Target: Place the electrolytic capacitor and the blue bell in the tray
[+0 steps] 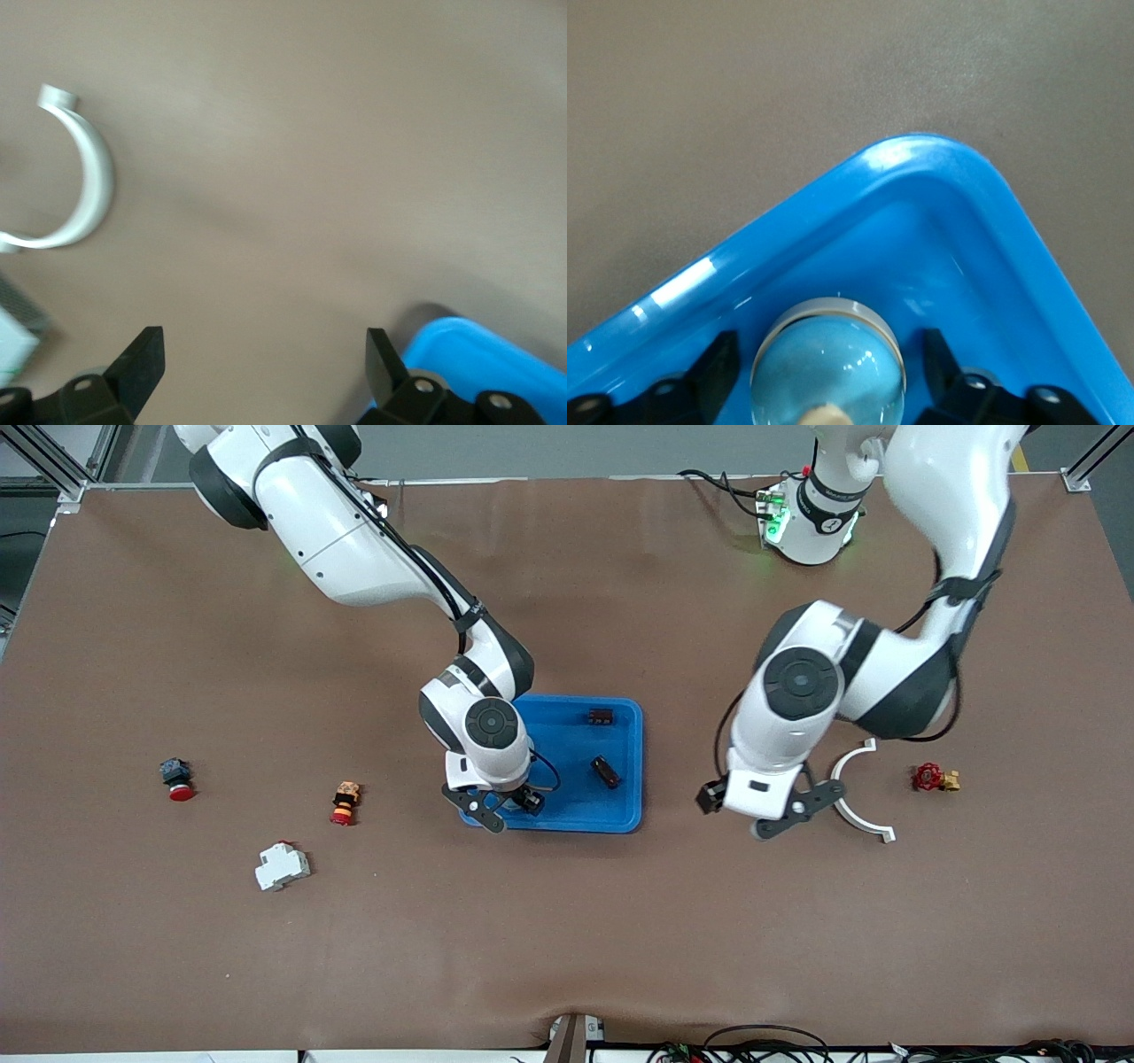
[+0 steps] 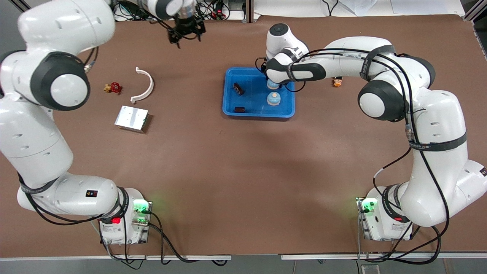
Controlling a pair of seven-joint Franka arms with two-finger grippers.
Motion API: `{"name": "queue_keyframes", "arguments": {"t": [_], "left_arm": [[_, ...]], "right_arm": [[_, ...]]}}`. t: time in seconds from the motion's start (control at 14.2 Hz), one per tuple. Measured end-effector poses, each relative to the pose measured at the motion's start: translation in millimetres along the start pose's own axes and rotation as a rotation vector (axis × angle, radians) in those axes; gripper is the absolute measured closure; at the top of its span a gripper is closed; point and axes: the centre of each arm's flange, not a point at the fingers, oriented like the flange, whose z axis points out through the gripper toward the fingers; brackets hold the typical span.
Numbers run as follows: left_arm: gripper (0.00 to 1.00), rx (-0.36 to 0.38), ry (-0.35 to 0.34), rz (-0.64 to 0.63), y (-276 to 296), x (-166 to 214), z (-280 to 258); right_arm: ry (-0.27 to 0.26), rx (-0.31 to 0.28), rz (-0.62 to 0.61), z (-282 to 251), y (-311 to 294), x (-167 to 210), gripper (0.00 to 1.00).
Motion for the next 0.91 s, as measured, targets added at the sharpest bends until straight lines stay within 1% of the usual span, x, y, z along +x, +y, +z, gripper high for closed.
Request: {"name": "queue_keyframes", "arguments": {"t": [0.07,0.21,0.35,0.49,0.63,0.77,0.91], "left_arm": [[0.00,0.021,-0.001,0.042,-15.2,7.2,-10.6],[0.00,0.039,-0.005,0.113,-52.5,29.5,-30.8],[0.00,0.012,-0.015,0.163,-92.1,53.7,-50.6],[0.00,0.003,-0.010,0.203,-124.4,69.5,-67.4],[0.00,0.007,0.001,0.254,-146.7,79.3,-77.9],[0.00,0.009,0.009,0.304,-164.9,88.4,-83.6],[0.00,0.010,0.021,0.350,-180.3,95.0,-90.6]], "right_arm": [[0.003,0.002,0.002,-1.0,-0.3,2.2,0.00],[0.005,-0.009,0.007,-8.1,-2.6,5.7,0.00],[-0.002,-0.045,0.007,-22.5,-6.4,5.0,0.00],[-0.020,-0.089,0.008,-52.9,-14.5,2.9,0.00],[-0.058,-0.117,0.006,-99.0,-20.8,8.3,0.00],[-0.087,-0.118,-0.038,-137.0,-12.8,36.0,0.00],[-0.097,-0.099,-0.143,-168.3,8.6,84.5,0.00]]}}
